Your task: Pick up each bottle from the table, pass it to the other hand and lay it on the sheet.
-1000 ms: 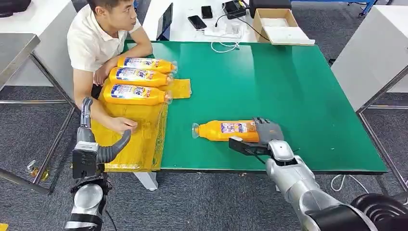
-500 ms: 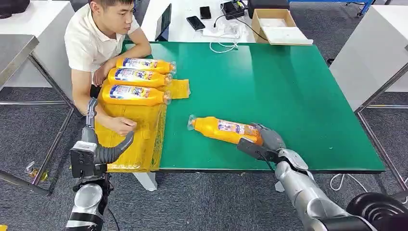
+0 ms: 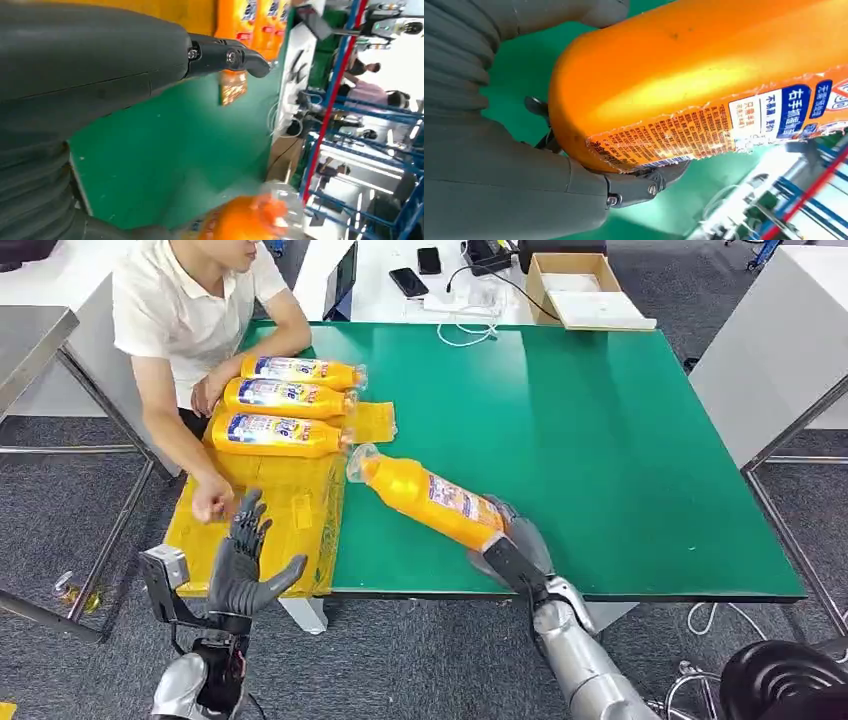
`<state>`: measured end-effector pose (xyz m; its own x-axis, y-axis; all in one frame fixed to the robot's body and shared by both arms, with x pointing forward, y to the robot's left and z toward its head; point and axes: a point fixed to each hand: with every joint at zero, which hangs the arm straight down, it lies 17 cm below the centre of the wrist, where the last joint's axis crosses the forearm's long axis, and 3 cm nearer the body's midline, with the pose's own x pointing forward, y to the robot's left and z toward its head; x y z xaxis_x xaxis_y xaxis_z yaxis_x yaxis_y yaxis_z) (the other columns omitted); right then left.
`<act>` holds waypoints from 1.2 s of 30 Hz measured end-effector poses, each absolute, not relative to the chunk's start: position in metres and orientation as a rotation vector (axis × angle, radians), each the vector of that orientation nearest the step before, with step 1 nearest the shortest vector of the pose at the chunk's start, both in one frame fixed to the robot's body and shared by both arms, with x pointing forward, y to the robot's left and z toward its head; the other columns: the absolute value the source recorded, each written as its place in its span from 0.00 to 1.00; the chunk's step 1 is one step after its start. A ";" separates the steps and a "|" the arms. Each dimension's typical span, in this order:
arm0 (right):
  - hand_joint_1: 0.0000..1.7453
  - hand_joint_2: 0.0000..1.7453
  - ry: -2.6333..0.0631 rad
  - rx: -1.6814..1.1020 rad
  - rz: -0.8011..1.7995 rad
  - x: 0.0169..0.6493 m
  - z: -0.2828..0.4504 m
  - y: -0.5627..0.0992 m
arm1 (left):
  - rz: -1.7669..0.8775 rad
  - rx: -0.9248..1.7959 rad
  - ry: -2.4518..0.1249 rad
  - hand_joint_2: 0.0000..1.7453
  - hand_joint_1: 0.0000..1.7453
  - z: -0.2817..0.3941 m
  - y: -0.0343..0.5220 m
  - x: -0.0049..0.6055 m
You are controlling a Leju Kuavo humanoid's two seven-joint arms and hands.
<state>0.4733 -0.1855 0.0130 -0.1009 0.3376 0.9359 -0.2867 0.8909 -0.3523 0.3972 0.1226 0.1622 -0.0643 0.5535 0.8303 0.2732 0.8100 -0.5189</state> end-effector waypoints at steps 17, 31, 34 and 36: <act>1.00 1.00 -1.644 0.091 0.570 0.451 0.030 -0.125 | 0.050 -0.574 -1.732 1.00 0.00 0.159 0.087 0.375; 0.92 1.00 -1.680 0.255 0.816 0.407 0.036 -0.026 | 0.080 -0.640 -1.756 1.00 0.00 0.174 0.068 0.368; 0.87 1.00 -1.725 0.310 0.806 0.398 0.049 -0.007 | 0.137 -0.711 -1.750 1.00 0.00 0.182 0.064 0.366; 0.88 1.00 -1.744 0.335 0.813 0.394 0.056 0.003 | 0.171 -0.783 -1.724 1.00 0.00 0.185 0.059 0.364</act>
<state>0.3939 0.0033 0.0556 -0.3330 0.1762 0.9263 -0.5963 0.7216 -0.3517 0.3644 0.0587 0.1853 -0.0999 0.5793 0.8090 0.4094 0.7649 -0.4972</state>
